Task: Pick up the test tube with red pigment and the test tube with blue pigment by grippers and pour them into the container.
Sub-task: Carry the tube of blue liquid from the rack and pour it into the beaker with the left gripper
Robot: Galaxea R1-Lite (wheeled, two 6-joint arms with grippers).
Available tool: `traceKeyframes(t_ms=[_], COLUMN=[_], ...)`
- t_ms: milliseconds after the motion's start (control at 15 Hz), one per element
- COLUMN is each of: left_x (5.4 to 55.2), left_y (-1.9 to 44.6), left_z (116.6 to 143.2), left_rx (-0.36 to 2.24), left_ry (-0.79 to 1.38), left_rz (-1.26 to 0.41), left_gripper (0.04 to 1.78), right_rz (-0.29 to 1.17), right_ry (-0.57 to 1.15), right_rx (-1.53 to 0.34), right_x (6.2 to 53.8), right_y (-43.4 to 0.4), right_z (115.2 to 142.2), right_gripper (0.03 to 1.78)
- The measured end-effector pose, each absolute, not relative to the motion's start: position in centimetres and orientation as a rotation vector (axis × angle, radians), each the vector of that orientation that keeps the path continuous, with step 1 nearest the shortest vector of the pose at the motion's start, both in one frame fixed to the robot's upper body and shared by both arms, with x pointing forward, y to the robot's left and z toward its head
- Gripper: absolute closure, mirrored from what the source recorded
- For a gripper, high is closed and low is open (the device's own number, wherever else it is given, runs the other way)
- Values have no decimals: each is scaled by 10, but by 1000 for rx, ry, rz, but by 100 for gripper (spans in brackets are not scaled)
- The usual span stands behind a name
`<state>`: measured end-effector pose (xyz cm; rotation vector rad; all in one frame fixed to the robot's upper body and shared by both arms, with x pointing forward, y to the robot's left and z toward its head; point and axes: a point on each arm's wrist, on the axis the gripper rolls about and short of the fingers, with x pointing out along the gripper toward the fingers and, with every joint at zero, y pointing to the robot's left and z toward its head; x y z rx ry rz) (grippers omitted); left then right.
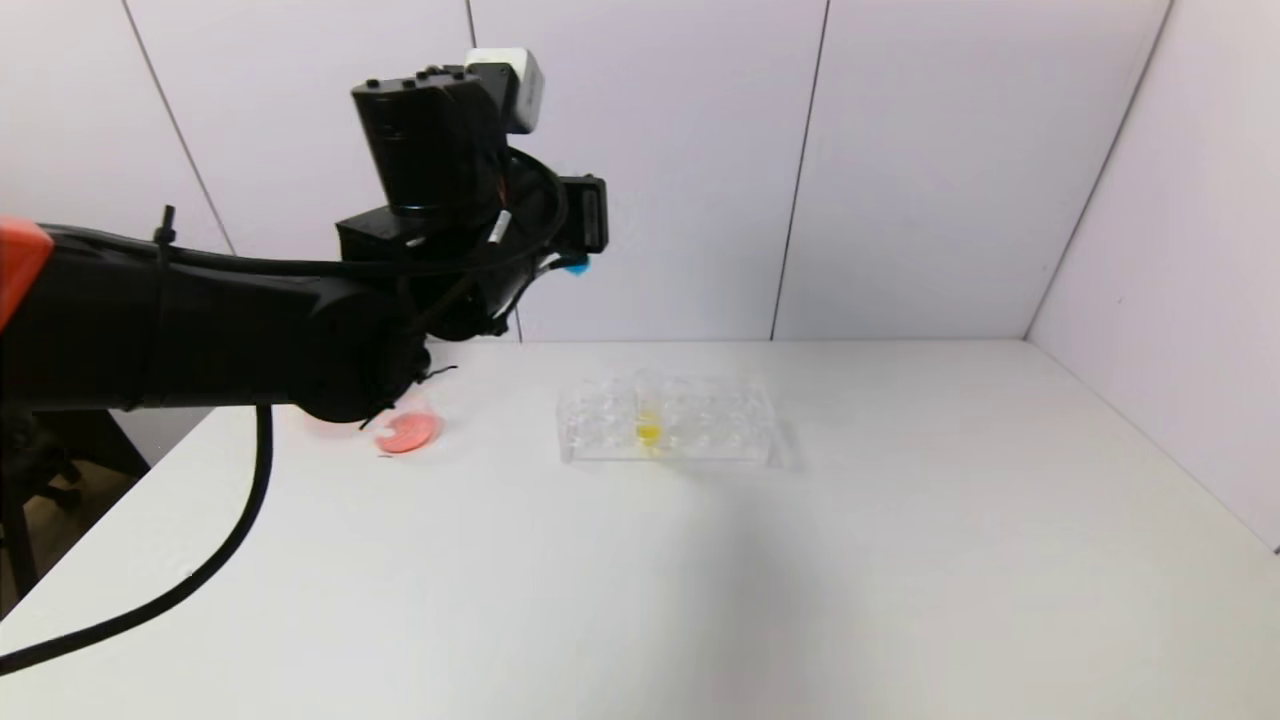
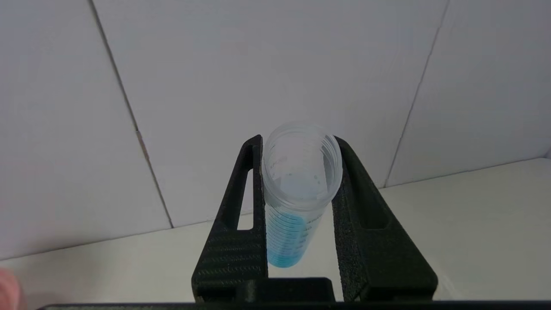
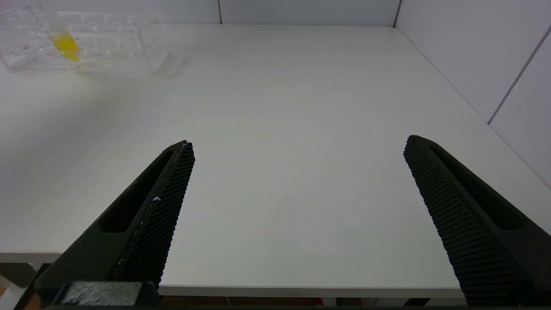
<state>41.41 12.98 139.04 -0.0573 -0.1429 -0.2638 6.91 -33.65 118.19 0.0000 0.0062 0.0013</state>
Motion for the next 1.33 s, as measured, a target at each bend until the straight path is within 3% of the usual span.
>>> traceKeyframes(t_ms=[533, 1333], left_x=[423, 431], left_y=[211, 330], left_z=[1396, 1376], left_rx=[-31, 6], left_ry=[-140, -69], left_rz=[-149, 24], left_gripper=[137, 137], right_rz=[2, 1], right_ry=[6, 6], right_rx=[0, 0], right_x=[69, 69], right_y=[-337, -337], right_z=[1182, 1182], right_gripper=[4, 4])
